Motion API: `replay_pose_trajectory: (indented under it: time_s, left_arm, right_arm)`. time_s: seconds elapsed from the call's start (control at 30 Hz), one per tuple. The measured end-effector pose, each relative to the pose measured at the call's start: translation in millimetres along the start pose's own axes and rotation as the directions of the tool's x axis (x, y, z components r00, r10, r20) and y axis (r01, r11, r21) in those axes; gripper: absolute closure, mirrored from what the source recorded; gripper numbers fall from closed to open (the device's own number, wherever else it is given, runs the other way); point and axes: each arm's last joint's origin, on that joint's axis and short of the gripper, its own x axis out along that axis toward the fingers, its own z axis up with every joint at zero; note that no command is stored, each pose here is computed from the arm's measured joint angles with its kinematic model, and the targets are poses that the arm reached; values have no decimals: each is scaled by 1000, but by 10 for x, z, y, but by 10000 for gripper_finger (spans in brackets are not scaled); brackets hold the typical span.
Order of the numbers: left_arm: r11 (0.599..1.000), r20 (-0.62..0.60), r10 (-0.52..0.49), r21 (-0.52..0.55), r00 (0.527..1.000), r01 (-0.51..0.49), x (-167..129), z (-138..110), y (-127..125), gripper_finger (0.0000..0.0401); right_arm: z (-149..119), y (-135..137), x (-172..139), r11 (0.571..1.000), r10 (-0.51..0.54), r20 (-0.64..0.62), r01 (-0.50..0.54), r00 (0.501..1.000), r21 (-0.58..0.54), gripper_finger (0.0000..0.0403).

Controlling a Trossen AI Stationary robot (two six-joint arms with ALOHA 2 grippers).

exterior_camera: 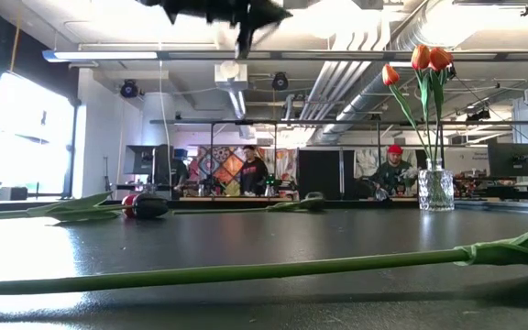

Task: Sort flowers into vase by color
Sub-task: Put the top red tulip into the violet flower vase

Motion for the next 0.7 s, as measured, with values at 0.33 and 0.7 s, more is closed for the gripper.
replay_pose_trajectory:
  time_s: [0.33, 0.7]
  left_arm:
    - [949, 143, -305, 127, 942, 288, 159, 3, -698, 401]
    - [923, 148, -373, 157, 916, 350, 189, -67, -971, 401]
  right_arm:
    - [146, 83, 44, 997, 70, 69, -67, 995, -47, 299]
    - [221, 286, 169, 957, 254, 106, -234, 961, -173, 261]
